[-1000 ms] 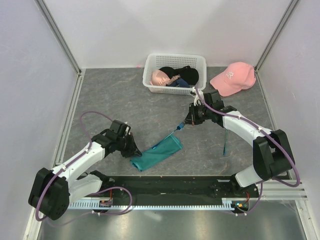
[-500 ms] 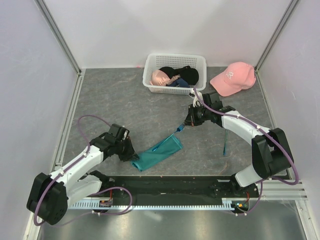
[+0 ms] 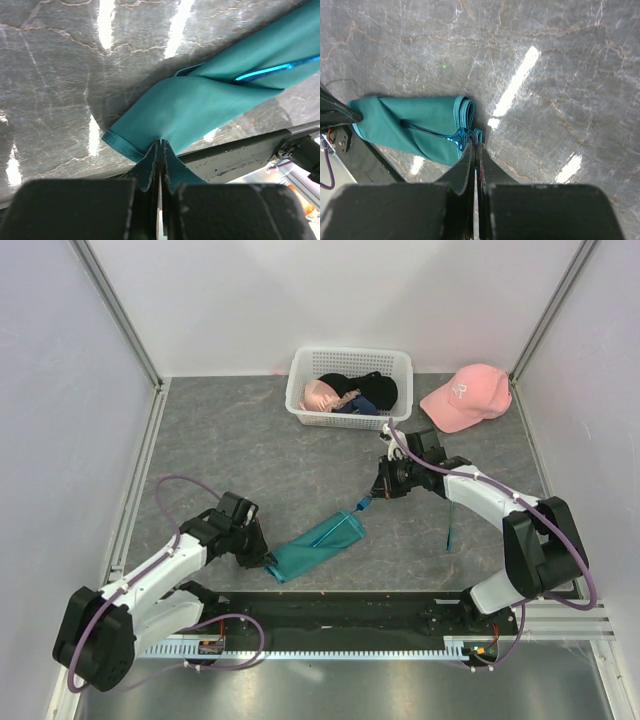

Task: Fold the napkin into a case and place the utensils inside
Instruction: Insert the fork into the folded napkin.

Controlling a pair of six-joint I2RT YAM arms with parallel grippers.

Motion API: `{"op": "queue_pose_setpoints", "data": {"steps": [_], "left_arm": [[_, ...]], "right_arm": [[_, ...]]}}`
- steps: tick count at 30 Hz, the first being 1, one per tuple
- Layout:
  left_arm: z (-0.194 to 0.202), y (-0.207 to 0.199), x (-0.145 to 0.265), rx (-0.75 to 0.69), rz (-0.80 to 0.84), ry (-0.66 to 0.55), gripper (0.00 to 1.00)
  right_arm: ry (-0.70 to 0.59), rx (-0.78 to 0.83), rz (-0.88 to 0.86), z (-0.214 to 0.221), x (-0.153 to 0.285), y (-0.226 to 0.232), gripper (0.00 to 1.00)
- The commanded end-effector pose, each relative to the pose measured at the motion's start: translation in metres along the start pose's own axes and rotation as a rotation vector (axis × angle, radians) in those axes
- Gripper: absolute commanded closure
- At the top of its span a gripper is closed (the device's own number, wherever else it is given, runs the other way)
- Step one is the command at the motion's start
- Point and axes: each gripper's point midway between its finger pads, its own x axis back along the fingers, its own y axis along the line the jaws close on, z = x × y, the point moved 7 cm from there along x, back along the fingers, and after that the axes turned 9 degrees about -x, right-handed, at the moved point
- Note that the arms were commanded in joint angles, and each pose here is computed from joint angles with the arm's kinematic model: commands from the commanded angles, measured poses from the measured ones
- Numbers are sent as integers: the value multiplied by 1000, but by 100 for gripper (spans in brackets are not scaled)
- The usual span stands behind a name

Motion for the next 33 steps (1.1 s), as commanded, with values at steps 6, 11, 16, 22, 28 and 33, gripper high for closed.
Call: {"op": "queue_pose_setpoints", "data": {"steps": [6, 11, 16, 22, 28, 33], "left_arm": [[4, 6, -9, 55, -63, 57, 98], [6, 8, -12, 50, -75, 57, 98], [7, 8, -12, 47, -72, 59, 98], [7, 7, -12, 41, -69, 61, 98], [8, 7, -12, 38, -67, 58, 98], [7, 6, -11, 34, -59, 52, 98]], "right_arm": [[5, -8, -59, 5, 9, 6, 100], [35, -18, -66, 13, 0, 11, 100], [47, -57, -95, 21, -11, 19, 100], [75, -80, -120, 35, -26, 32, 100], [94, -123, -124, 47, -30, 36, 100], [109, -147, -120, 59, -34, 36, 100]]}}
